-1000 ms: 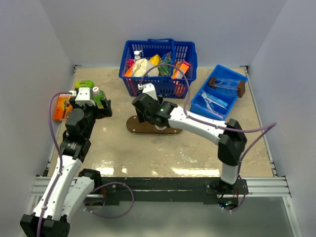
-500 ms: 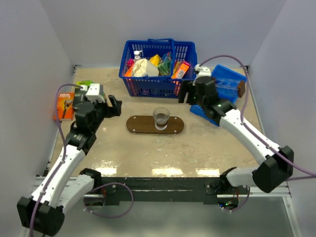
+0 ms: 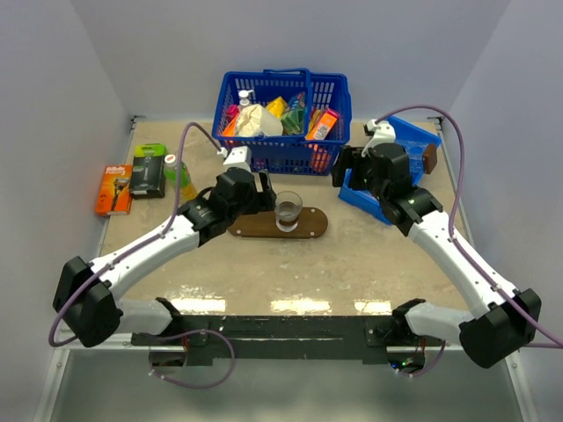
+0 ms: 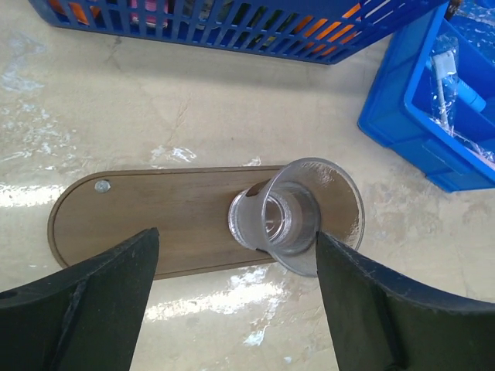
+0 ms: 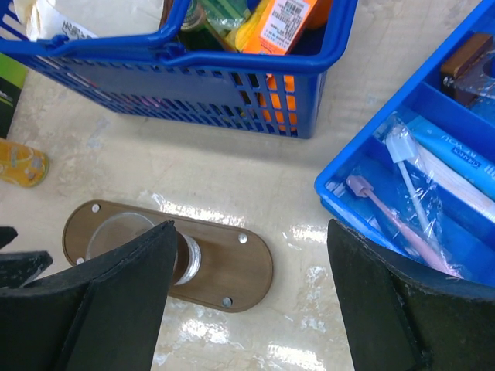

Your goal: Prepare toiletry sets of a toothbrush and toothpaste on the tray

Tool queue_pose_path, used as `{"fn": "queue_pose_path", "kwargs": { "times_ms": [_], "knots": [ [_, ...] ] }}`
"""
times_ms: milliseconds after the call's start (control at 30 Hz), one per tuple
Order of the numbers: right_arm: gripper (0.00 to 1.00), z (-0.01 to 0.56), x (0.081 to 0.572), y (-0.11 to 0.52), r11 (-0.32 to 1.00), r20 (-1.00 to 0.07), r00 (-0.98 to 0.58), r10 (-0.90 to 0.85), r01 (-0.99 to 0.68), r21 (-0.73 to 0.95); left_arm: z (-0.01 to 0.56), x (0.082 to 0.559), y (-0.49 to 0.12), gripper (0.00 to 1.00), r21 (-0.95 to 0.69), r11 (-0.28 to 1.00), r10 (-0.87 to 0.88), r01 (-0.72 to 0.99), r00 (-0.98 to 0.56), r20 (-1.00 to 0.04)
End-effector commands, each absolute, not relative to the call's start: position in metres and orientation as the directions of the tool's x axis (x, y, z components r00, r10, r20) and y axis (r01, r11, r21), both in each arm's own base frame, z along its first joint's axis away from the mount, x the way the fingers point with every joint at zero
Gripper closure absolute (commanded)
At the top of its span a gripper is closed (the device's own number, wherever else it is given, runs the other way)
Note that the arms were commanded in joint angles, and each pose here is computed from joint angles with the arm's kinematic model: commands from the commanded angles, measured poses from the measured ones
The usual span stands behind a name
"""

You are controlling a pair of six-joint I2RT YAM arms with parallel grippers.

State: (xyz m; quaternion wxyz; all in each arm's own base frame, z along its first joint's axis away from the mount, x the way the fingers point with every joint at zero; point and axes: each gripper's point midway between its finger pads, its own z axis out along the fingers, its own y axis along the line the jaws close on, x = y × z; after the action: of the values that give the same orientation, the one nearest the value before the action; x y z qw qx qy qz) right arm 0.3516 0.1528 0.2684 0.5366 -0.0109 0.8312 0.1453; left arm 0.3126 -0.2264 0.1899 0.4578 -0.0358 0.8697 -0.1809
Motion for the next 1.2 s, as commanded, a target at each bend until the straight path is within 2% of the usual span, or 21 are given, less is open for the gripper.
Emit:
{"fn": "queue_pose_path", "kwargs": {
  "times_ms": [0,267,300,667,700,933,967,1033,1067,1133,1167],
  "knots": [
    [0.19,0.286,0.347,0.155,0.942,-0.918,-0.365,0.156,-0.225,0.249,0.194,0.324,-0.236,0.17,-0.388,0.921,-0.293,0.039,-0.587,-0.755],
    [0.18,0.283,0.339,0.145,0.952,-0.927,-0.349,0.136,-0.212,0.220,0.174,0.335,-0.246,0.27,-0.290,0.957,-0.209,0.016,-0.655,-0.726],
    [0.18,0.285,0.338,0.146,0.951,-0.928,-0.344,0.140,-0.214,0.222,0.172,0.335,-0.248,0.31,-0.288,0.957,-0.200,0.025,-0.661,-0.723],
    [0.18,0.287,0.338,0.142,0.953,-0.934,-0.326,0.146,-0.205,0.221,0.146,0.331,-0.267,0.41,-0.220,0.972,-0.091,0.081,-0.733,-0.674],
    [0.18,0.285,0.338,0.142,0.954,-0.933,-0.330,0.146,-0.203,0.221,0.146,0.331,-0.268,0.47,-0.221,0.972,-0.090,0.082,-0.736,-0.671],
    [0.18,0.282,0.339,0.143,0.955,-0.931,-0.335,0.144,-0.201,0.220,0.139,0.328,-0.269,0.56,-0.204,0.974,-0.063,0.097,-0.749,-0.659],
    [0.18,0.281,0.339,0.144,0.954,-0.930,-0.338,0.143,-0.202,0.220,0.139,0.328,-0.269,0.62,-0.201,0.974,-0.059,0.100,-0.749,-0.660],
    [0.18,0.280,0.340,0.143,0.956,-0.930,-0.341,0.140,-0.197,0.217,0.138,0.327,-0.271,0.65,-0.201,0.974,-0.052,0.108,-0.754,-0.655],
    [0.18,0.280,0.340,0.142,0.956,-0.930,-0.340,0.141,-0.196,0.217,0.138,0.327,-0.271,0.72,-0.201,0.973,-0.050,0.110,-0.754,-0.655],
    [0.18,0.279,0.340,0.142,0.958,-0.929,-0.342,0.141,-0.191,0.216,0.138,0.327,-0.272,0.75,-0.202,0.972,-0.043,0.119,-0.756,-0.653],
    [0.18,0.279,0.340,0.141,0.958,-0.929,-0.343,0.141,-0.188,0.215,0.139,0.327,-0.272,0.82,-0.202,0.971,-0.039,0.125,-0.754,-0.656]
  ]
}}
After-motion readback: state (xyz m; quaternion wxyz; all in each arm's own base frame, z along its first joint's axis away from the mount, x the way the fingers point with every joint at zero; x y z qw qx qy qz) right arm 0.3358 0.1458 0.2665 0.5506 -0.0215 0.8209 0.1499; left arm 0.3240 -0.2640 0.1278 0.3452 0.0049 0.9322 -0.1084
